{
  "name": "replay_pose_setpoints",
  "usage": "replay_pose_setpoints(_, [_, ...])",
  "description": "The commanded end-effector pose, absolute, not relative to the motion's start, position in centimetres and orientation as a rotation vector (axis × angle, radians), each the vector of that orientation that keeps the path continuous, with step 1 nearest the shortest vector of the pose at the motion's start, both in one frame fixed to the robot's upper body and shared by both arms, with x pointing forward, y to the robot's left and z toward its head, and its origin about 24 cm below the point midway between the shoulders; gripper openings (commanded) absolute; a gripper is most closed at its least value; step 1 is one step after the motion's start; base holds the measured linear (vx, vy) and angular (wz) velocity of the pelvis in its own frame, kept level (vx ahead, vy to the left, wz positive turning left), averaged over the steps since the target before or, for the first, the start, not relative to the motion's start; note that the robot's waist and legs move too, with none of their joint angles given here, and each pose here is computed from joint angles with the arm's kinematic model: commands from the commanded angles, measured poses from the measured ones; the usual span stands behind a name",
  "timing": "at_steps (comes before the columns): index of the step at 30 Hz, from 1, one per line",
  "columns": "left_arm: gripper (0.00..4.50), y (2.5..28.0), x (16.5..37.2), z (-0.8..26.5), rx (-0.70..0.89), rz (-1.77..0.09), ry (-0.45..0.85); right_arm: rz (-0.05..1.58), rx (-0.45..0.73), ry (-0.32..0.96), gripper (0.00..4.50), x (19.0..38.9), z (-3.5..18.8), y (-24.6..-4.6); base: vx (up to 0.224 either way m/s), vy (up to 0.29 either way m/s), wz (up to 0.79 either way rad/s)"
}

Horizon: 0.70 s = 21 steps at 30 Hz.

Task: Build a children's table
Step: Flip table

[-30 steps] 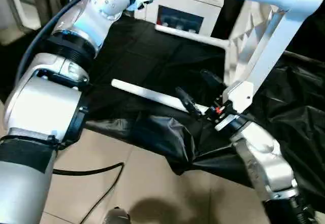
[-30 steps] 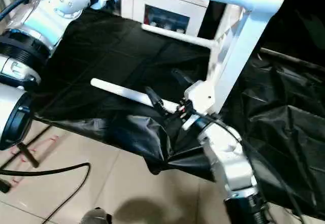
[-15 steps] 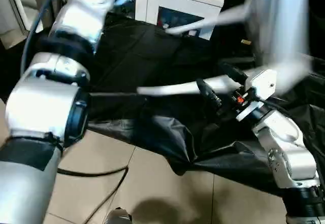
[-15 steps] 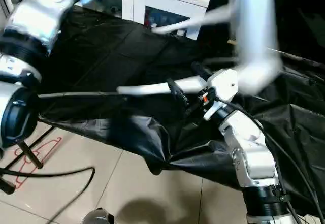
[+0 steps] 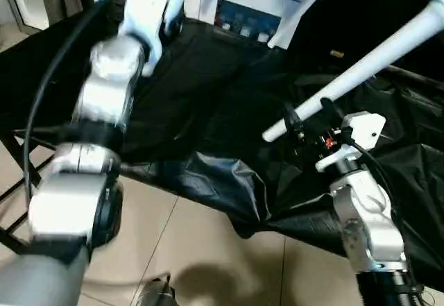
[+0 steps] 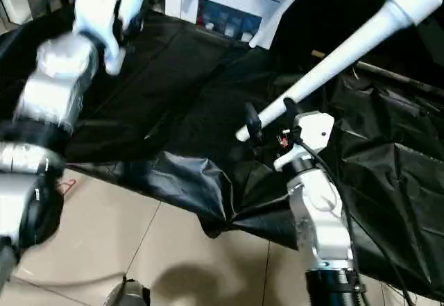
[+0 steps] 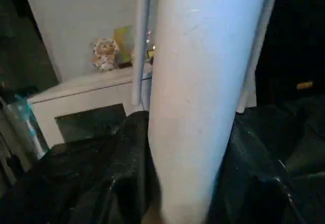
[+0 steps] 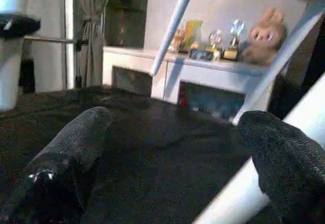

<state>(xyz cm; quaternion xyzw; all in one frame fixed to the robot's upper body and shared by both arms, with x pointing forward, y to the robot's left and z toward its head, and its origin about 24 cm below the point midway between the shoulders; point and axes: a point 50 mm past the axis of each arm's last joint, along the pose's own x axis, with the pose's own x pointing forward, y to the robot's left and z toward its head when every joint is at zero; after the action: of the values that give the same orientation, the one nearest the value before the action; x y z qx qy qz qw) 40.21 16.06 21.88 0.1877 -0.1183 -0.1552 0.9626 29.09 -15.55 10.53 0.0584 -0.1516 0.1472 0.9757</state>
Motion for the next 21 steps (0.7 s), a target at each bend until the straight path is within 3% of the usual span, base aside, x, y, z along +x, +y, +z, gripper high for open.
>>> replay_pose_setpoints(1, [1.67,14.8,39.4,23.6,0.362,-0.383,-0.335,0.233,0.081,-0.332,4.5,28.8,10.7,-16.5,0.0,0.0,0.0])
replay_pose_setpoints(6, [1.62,16.5,38.4,20.7,0.387,-0.398,-0.261,0.07,0.027,-0.349,4.5,29.5,10.9,-18.1,0.0,0.0,0.0])
replay_pose_setpoints(14, [1.59,17.8,37.4,18.7,0.399,-0.425,-0.197,0.029,0.036,-0.344,4.5,30.1,11.1,-18.5,0.0,0.0,0.0])
replay_pose_setpoints(21, [1.59,18.2,36.9,16.6,0.395,-0.484,-0.118,-0.005,0.108,-0.212,4.5,31.8,9.8,-18.6,0.0,0.0,0.0])
